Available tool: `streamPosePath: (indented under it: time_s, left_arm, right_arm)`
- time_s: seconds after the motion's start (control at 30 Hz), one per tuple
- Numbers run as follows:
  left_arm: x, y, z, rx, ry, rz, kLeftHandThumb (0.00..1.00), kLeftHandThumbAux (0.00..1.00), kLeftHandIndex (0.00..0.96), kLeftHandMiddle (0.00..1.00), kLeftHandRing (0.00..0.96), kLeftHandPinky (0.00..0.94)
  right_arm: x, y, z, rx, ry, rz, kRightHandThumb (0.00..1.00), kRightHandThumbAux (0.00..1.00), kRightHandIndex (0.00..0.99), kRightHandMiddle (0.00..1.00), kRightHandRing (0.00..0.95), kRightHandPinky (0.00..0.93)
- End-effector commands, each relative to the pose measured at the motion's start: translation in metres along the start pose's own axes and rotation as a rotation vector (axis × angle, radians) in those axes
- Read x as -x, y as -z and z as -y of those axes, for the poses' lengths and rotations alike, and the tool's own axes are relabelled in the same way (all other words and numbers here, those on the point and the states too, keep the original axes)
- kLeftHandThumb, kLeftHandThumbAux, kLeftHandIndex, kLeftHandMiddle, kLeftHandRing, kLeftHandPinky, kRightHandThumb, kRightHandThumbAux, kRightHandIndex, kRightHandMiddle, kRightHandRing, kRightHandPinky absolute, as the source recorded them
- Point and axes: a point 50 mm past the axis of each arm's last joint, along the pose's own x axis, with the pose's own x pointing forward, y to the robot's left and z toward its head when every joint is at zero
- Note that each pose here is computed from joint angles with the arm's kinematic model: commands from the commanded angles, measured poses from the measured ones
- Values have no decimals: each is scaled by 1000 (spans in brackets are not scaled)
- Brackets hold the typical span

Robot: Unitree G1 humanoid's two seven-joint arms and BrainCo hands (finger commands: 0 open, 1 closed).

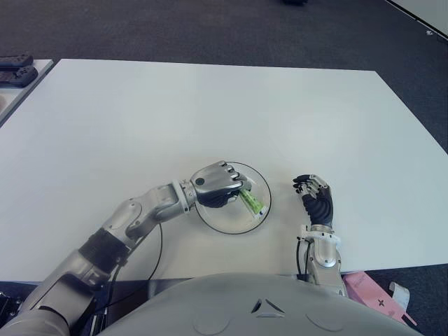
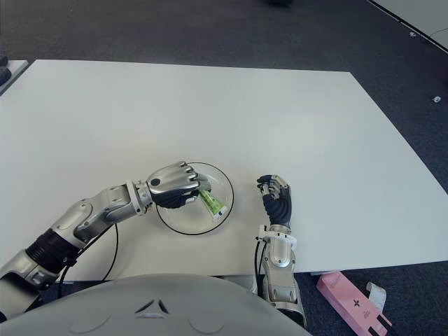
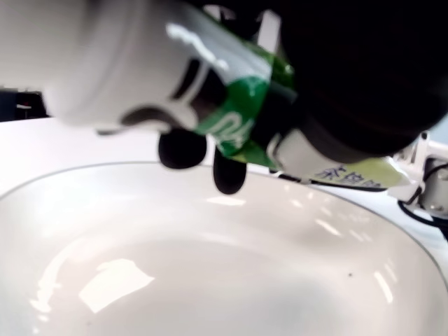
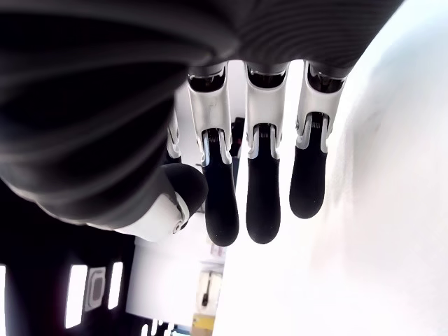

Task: Put the toothpaste on the table into the plate.

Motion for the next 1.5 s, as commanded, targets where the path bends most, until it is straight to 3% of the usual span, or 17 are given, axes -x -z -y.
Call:
streamPosePath:
  time_s: [0.03, 0.13, 0.33, 0.8, 1.1, 1.37, 1.5]
  left_arm:
    - [0, 3, -1, 7, 30, 19, 181, 572, 69, 181, 188, 236]
    - [1, 3, -2, 20, 27, 19, 88, 556, 22, 67, 72, 122]
    - [1, 3, -2, 5, 26, -4, 13, 528, 2, 7, 7, 20]
    - [2, 3, -8, 55, 5, -54, 0, 476, 0, 0, 0, 0]
    - [5, 5, -14, 116, -29, -89, 42, 450, 0, 0, 0, 0]
    - [13, 18, -18, 295, -220, -254, 82, 496, 0, 0, 0, 12]
    - [17, 29, -16, 445, -458, -393, 91, 568, 0, 0, 0, 69]
  right_arm:
    - [1, 2, -1, 6, 0, -15, 709, 729, 426, 478, 465, 454]
    - [1, 2, -1, 8, 0, -10, 709, 729, 427, 476, 471, 466]
    - [1, 2, -1, 15, -4, -2, 709, 729, 427, 474, 482, 481]
    - [0, 4, 0, 16, -4, -29, 709, 729, 426, 467, 468, 450]
    - [-1, 3, -1, 10, -9, -26, 708, 729, 425, 469, 459, 444]
    - [-2, 3, -2, 6, -4, -21, 708, 728, 426, 471, 464, 460]
    - [-1, 3, -2, 1, -5, -21, 708, 727, 426, 471, 462, 453]
